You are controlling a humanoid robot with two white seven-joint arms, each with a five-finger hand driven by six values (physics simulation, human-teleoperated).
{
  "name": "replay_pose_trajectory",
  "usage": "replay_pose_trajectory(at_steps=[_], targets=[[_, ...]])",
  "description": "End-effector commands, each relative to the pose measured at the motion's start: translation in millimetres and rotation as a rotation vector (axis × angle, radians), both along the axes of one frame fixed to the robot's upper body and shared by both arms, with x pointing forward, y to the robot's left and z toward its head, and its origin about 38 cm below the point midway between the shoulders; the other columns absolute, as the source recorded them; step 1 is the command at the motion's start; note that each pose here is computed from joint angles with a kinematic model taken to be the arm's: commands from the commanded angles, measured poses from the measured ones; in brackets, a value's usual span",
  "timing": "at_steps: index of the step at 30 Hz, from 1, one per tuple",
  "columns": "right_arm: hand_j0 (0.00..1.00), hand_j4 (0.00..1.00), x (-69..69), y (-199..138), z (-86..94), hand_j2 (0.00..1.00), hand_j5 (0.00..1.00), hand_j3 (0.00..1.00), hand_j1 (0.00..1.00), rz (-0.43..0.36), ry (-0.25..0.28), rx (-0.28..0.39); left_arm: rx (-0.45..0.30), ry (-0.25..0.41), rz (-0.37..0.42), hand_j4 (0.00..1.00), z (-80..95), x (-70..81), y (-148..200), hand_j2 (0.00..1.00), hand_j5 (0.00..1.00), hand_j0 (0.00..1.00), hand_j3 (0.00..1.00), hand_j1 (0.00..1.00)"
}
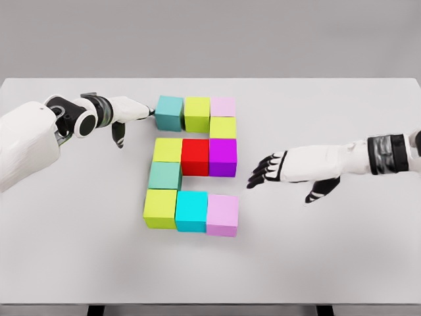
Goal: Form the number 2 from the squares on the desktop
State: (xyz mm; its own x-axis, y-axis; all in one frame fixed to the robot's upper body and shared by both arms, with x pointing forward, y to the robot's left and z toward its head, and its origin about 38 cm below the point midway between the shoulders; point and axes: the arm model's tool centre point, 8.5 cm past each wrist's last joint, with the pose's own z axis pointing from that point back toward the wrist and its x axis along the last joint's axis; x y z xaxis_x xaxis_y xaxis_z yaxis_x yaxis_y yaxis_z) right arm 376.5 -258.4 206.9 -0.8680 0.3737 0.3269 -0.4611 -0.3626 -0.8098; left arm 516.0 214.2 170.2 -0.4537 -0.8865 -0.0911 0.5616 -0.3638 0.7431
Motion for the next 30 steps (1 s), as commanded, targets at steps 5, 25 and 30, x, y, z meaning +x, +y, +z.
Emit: replay_pose_trajectory(at_steps=[5,25,30], targets=[[1.0,1.0,-12.8,-73.6,80.5,1.0,1.0,1.0,1.0,-0.218,-0.121,0.246,-0.001,0.0,-0.002,1.0,-0.3,-0.3,-0.6,1.0,1.0,1.0,1.0,1.0],[1.0,1.0,-35.4,-100.8,88.7,1.0,1.0,1.0,1.0,-0.266,-0.016,0.236,0.001,-0.004,-0.033,1.0,4.1,-0.2,5.6,1.0,1.0,1.0,1.0,1.0],[1.0,1.0,-36.1,-103.0,91.3,1.0,1.0,1.0,1.0,-0.269,-0.019,0.228,-0.034,-0.057,0.052,1.0,33.1,6.3,51.0,1.0,1.0,1.0,1.0,1.0]])
